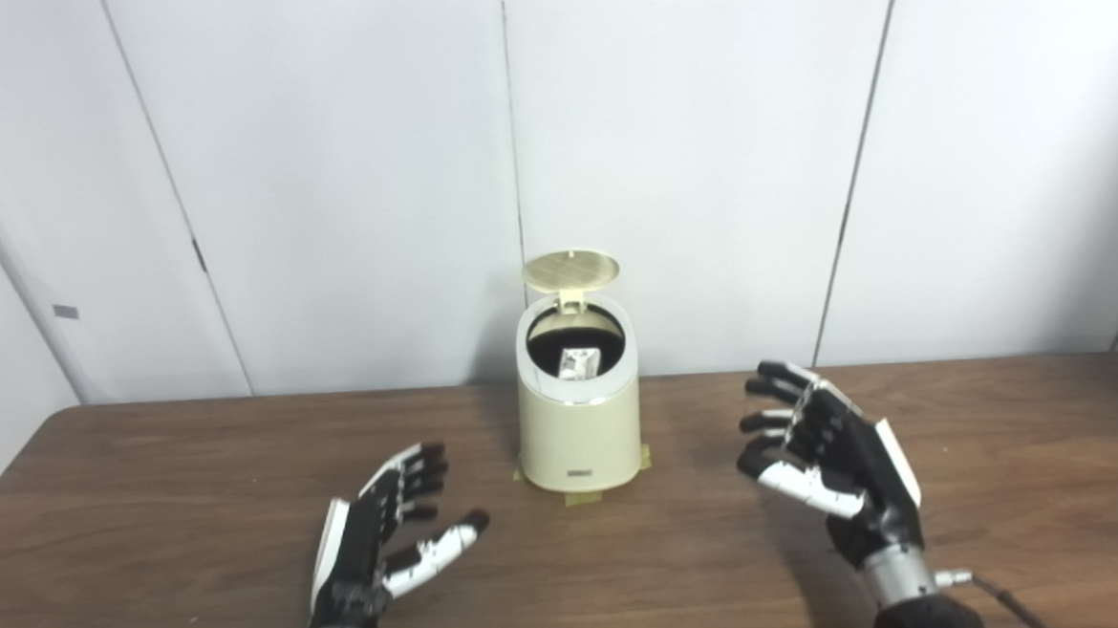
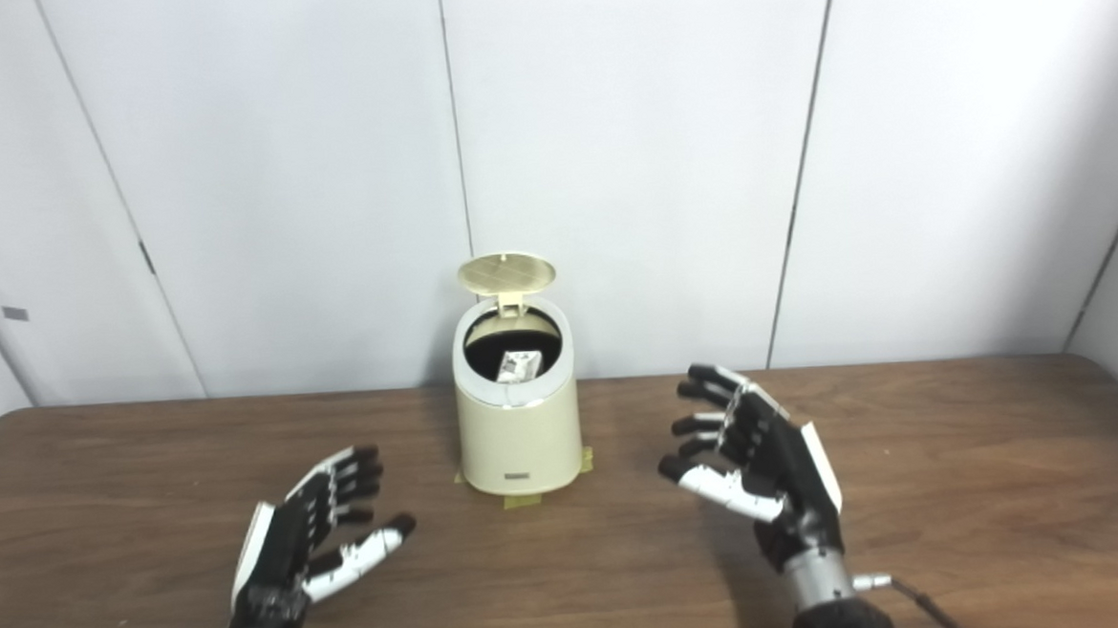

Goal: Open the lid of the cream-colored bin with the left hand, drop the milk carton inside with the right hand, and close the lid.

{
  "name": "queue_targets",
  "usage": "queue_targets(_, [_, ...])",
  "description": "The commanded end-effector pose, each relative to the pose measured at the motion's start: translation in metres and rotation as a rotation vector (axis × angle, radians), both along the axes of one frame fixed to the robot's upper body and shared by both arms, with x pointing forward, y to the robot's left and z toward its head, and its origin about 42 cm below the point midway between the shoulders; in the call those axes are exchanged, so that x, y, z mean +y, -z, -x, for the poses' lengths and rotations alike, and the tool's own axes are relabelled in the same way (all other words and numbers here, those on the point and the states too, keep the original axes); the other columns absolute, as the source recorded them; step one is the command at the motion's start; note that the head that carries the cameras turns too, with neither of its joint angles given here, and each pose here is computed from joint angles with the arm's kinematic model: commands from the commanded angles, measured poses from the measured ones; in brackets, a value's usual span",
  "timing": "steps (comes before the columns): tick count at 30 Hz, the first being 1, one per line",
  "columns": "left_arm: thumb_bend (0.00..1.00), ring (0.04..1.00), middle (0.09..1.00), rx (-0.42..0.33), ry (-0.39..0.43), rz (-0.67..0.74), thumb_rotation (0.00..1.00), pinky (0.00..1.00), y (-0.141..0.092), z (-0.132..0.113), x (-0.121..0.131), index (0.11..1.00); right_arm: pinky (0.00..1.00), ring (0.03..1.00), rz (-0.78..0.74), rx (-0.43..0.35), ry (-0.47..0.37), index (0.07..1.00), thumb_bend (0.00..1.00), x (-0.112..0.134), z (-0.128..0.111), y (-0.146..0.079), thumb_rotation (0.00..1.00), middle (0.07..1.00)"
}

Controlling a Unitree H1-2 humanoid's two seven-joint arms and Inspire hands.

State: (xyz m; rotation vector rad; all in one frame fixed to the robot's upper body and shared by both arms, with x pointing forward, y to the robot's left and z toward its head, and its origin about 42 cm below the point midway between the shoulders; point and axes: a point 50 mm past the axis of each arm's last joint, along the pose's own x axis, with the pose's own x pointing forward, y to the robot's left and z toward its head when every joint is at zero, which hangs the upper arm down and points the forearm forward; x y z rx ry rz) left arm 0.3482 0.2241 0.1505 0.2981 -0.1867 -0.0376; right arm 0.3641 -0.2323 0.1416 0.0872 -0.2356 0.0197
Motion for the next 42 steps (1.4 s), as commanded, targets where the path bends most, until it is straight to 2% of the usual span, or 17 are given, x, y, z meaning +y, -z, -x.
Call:
queue_targets(1, [0.89,0.878,0.885,-0.143,0.063,-0.021,0.38,0.81,-0.050,-0.025,-0.007,0.927,0.48,0.589,-0.004,-0.091,0.012,0.748,0.75,-0.005,-0.011,-0.025,0.19,0.742])
queue_targets(4, [0.94,0.849,0.890,-0.171,0.118,-0.052,0.39,0.74,-0.078,-0.044,-0.008,0.943,0.49,0.588,-0.005,-0.091,0.013,0.748,0.74,-0.005,-0.012,-0.024,0.18,0.742])
queue_targets(7, [0.97,0.832,0.880,-0.201,0.138,-0.107,0.38,0.68,-0.107,-0.065,-0.013,0.935,0.49,0.590,0.007,-0.097,0.014,0.738,0.74,-0.005,-0.013,-0.025,0.18,0.736])
queue_targets(10, [1.00,0.861,0.877,-0.224,0.138,-0.161,0.39,0.69,-0.127,-0.080,-0.017,0.925,0.49,0.595,0.010,-0.096,0.014,0.734,0.74,-0.004,-0.013,-0.025,0.18,0.734])
queue_targets(16, [1.00,0.985,0.944,-0.245,0.132,-0.280,0.40,0.88,-0.169,-0.108,-0.030,0.950,0.48,0.582,0.029,-0.095,0.017,0.724,0.75,-0.003,-0.013,-0.025,0.18,0.719])
queue_targets(21, [1.00,1.000,0.997,-0.252,0.142,-0.387,0.46,0.96,-0.196,-0.125,-0.043,0.990,0.48,0.582,0.045,-0.095,0.011,0.724,0.75,-0.002,-0.011,-0.025,0.18,0.716])
queue_targets(24, [1.00,1.000,0.995,-0.266,0.147,-0.437,0.45,0.97,-0.206,-0.131,-0.049,0.982,0.49,0.587,0.052,-0.098,0.003,0.726,0.76,-0.001,-0.010,-0.025,0.19,0.719])
queue_targets(31, [1.00,0.996,0.981,-0.273,0.163,-0.633,0.46,0.83,-0.221,-0.145,-0.061,0.949,0.48,0.607,0.057,-0.101,-0.008,0.723,0.76,0.002,-0.009,-0.027,0.21,0.708])
queue_targets(34, [1.00,1.000,0.979,-0.272,0.197,-0.705,0.40,0.98,-0.221,-0.146,-0.061,0.925,0.47,0.600,0.059,-0.103,-0.010,0.726,0.76,0.003,-0.009,-0.027,0.21,0.704])
queue_targets(42, [1.00,1.000,0.900,-0.237,0.288,-0.743,0.36,1.00,-0.220,-0.141,-0.059,0.819,0.48,0.614,0.077,-0.098,-0.008,0.731,0.77,0.007,-0.009,-0.027,0.23,0.696])
